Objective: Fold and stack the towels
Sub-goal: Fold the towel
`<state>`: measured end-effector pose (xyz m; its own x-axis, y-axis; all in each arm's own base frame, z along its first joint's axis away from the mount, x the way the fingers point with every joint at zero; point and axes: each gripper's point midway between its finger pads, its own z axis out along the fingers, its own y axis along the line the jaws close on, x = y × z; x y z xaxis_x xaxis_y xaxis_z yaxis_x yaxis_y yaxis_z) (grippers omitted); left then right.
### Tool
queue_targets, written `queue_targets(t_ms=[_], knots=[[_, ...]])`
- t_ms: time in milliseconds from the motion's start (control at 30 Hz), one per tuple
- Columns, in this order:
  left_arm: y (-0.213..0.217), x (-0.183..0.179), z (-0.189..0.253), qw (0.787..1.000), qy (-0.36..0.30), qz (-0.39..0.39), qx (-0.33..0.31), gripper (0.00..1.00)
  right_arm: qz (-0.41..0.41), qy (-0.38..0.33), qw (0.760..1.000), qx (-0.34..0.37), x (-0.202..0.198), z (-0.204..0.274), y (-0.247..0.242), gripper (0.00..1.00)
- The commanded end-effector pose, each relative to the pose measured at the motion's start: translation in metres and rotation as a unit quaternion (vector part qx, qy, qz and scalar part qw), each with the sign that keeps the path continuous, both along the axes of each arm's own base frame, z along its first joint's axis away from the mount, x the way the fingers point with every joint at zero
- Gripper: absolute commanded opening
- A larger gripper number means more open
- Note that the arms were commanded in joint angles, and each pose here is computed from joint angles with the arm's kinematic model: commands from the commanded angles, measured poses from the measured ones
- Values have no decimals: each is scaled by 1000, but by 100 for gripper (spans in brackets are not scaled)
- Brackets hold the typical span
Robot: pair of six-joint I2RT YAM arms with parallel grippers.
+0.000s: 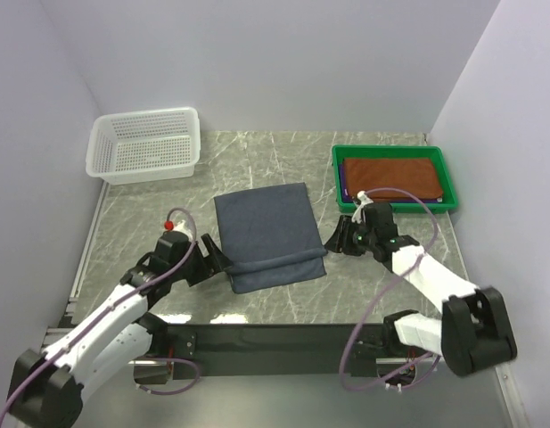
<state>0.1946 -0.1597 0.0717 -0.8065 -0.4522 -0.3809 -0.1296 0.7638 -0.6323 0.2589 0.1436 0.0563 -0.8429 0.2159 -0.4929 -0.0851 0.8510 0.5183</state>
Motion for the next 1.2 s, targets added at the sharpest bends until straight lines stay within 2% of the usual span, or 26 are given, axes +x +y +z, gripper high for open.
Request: queue_targets(t_ms=[0,67,100,167,233,267,333,367,400,467,567,833,1167], knots=[[-3,-6,24,999,-21,4,-26,86,35,-61,997,-17,-7,29,4,48],[-3,-5,37,999,-39,6,-32,91,53,-94,993,-46,-4,44,12,53],[-1,-3,44,998,-50,10,-31,97,74,-110,989,-67,-3,47,14,56],[8,7,59,997,-74,26,-7,99,123,-143,978,-84,-1,64,38,58],[20,18,61,994,-91,34,42,99,196,-148,964,-101,-6,59,65,60],[22,25,75,992,-109,37,52,99,218,-166,956,-102,0,71,80,61],[35,37,77,985,-124,41,109,99,283,-162,937,-128,-1,55,101,63],[39,46,92,981,-144,48,122,100,309,-174,926,-125,-3,66,123,63],[44,52,95,977,-150,51,141,99,345,-170,911,-150,0,50,129,64],[58,66,110,964,-187,62,181,99,381,-175,895,-150,2,52,149,64],[70,78,124,949,-225,69,211,99,441,-152,870,-161,2,24,166,64],[103,82,126,934,-242,119,236,100,509,-123,836,-165,-13,-8,190,64],[100,82,126,937,-244,111,223,99,557,-82,808,-170,-50,-24,187,64]])
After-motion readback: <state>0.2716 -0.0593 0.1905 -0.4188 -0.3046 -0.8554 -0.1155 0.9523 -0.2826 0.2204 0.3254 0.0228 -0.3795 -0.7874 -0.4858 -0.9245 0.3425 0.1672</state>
